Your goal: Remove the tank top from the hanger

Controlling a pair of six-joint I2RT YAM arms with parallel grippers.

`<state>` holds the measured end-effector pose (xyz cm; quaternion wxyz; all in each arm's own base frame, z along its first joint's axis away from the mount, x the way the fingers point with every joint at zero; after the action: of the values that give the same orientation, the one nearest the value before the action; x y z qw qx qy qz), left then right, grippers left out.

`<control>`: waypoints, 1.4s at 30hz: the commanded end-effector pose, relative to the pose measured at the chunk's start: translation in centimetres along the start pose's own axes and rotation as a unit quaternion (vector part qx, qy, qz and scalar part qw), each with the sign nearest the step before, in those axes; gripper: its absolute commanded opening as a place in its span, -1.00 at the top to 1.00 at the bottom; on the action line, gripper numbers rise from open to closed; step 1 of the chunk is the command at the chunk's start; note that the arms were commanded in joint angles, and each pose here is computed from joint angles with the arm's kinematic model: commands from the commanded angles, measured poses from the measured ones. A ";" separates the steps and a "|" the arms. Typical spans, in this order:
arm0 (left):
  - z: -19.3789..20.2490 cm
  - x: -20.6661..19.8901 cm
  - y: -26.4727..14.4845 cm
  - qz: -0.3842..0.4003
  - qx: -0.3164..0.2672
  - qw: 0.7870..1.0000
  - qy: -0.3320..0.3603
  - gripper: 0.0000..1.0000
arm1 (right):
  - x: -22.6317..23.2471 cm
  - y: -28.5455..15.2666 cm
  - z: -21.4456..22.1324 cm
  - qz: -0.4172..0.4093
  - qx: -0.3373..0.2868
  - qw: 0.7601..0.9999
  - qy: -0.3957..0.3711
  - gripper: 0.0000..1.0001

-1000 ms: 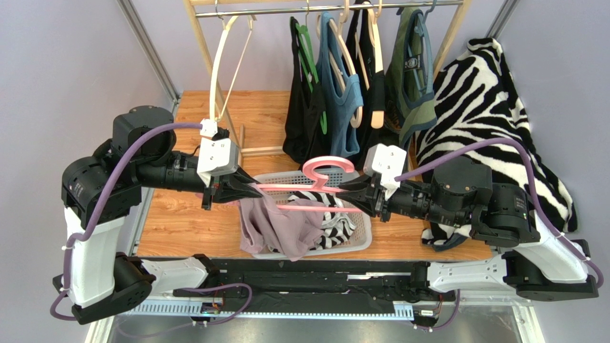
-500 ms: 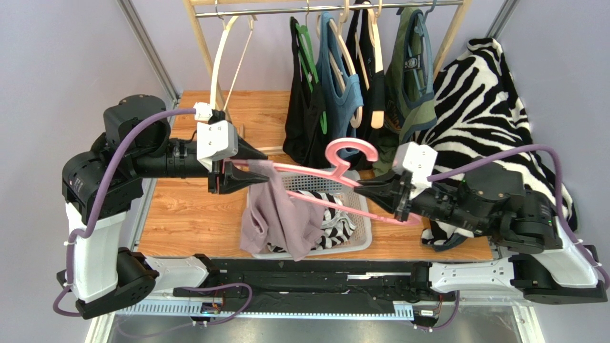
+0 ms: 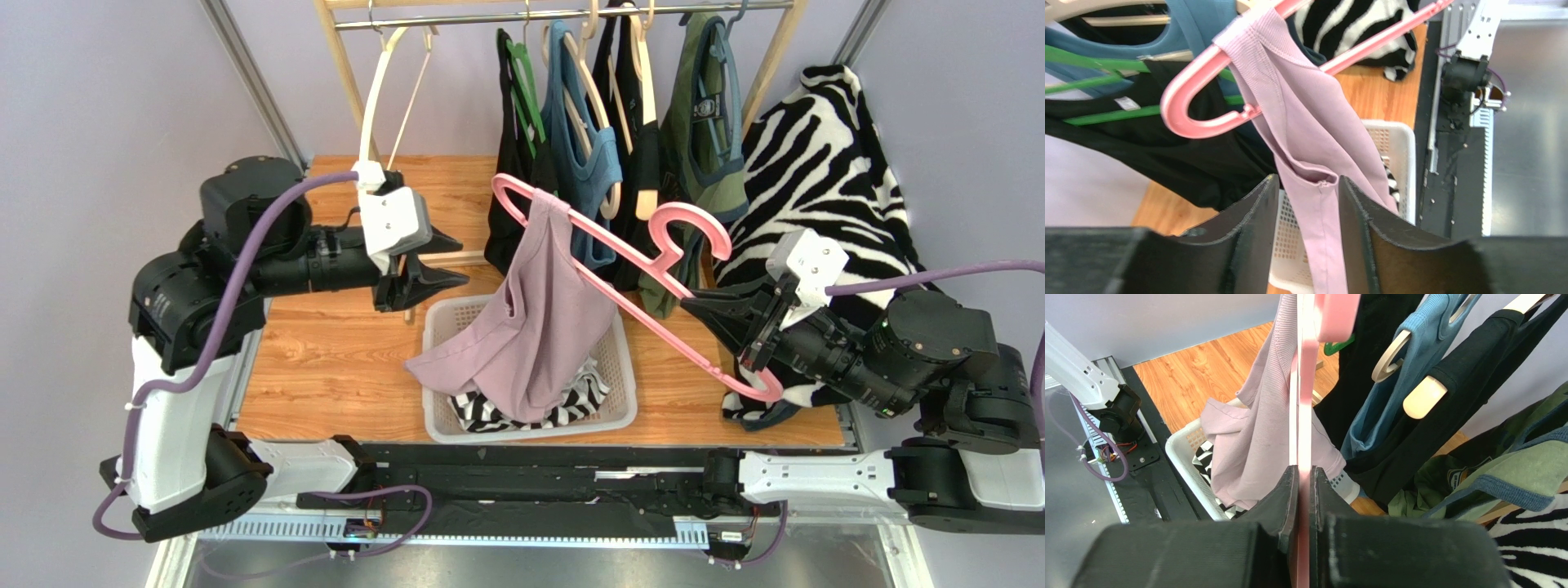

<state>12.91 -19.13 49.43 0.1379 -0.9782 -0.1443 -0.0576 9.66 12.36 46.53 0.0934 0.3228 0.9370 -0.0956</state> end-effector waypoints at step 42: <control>-0.1 -0.8 0.1 -0.010 0.006 1.000 0.011 1.00 | 0.3 -0.9 0.4 -0.013 -0.008 0.999 0.034 1.00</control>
<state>14.22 -22.36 45.37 0.2151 -0.9667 -0.1296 -0.0490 8.47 12.53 45.55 0.0761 0.2855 0.9499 -0.1021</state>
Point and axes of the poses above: each gripper's point midway between its finger pads, its own y axis out along the fingers, its own x axis along the line the jaws close on, z = x × y, the point moved 3 cm from there along -y, back along the fingers, and after that the axes turned 6 degrees about -y, right-handed, at the moved point
